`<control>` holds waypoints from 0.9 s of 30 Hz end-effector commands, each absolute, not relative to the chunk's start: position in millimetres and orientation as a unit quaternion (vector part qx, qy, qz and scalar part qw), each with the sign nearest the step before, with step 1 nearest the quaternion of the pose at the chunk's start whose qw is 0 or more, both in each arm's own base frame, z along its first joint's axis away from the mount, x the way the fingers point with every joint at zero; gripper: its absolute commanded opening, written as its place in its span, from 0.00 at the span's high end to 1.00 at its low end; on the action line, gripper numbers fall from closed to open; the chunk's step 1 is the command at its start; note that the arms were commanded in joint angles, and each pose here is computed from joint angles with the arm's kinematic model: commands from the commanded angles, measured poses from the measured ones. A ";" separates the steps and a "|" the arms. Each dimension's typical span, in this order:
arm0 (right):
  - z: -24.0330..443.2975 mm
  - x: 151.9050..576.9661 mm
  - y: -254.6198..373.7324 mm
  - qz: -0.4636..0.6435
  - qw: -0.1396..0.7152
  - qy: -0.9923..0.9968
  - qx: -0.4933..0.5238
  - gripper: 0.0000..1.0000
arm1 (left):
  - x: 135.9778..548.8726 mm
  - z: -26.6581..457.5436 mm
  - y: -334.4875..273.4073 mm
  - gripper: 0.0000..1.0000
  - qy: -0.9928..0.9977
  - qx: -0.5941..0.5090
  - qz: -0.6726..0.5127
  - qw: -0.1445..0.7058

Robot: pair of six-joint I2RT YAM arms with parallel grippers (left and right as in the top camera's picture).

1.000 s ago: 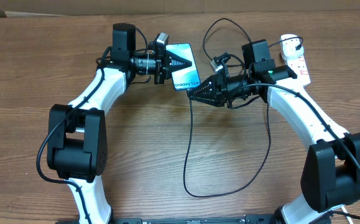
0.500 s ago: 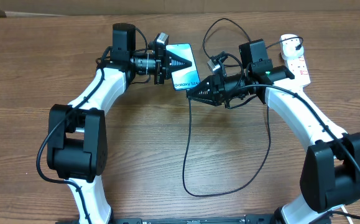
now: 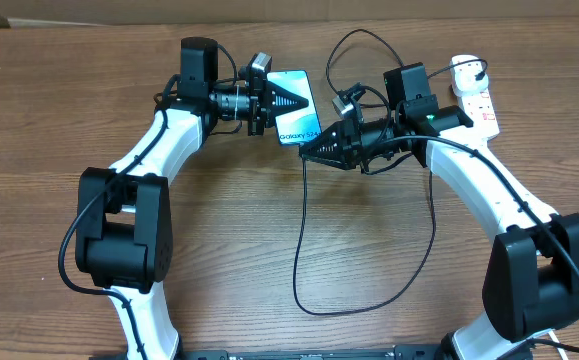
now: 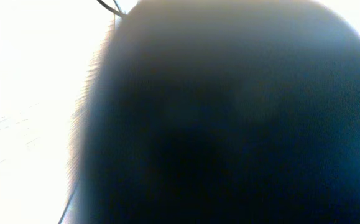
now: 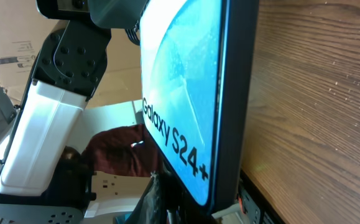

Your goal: Plug charger to phone and switch on socket

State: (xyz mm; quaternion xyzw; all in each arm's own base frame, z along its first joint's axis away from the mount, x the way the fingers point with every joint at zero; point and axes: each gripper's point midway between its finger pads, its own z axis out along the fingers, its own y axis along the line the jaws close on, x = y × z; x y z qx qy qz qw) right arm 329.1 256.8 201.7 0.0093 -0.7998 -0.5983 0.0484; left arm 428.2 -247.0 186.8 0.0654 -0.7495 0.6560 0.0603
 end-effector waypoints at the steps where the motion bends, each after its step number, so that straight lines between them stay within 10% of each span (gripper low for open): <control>1: 212.0 329.6 258.8 -0.606 0.040 -0.795 0.020 0.96 | 417.1 201.2 -250.5 0.96 -0.738 0.032 0.671 0.071; 27: 219.6 332.0 260.9 -0.619 0.032 -0.784 0.033 0.96 | 394.0 216.4 -251.2 0.96 -0.707 -0.011 0.697 0.124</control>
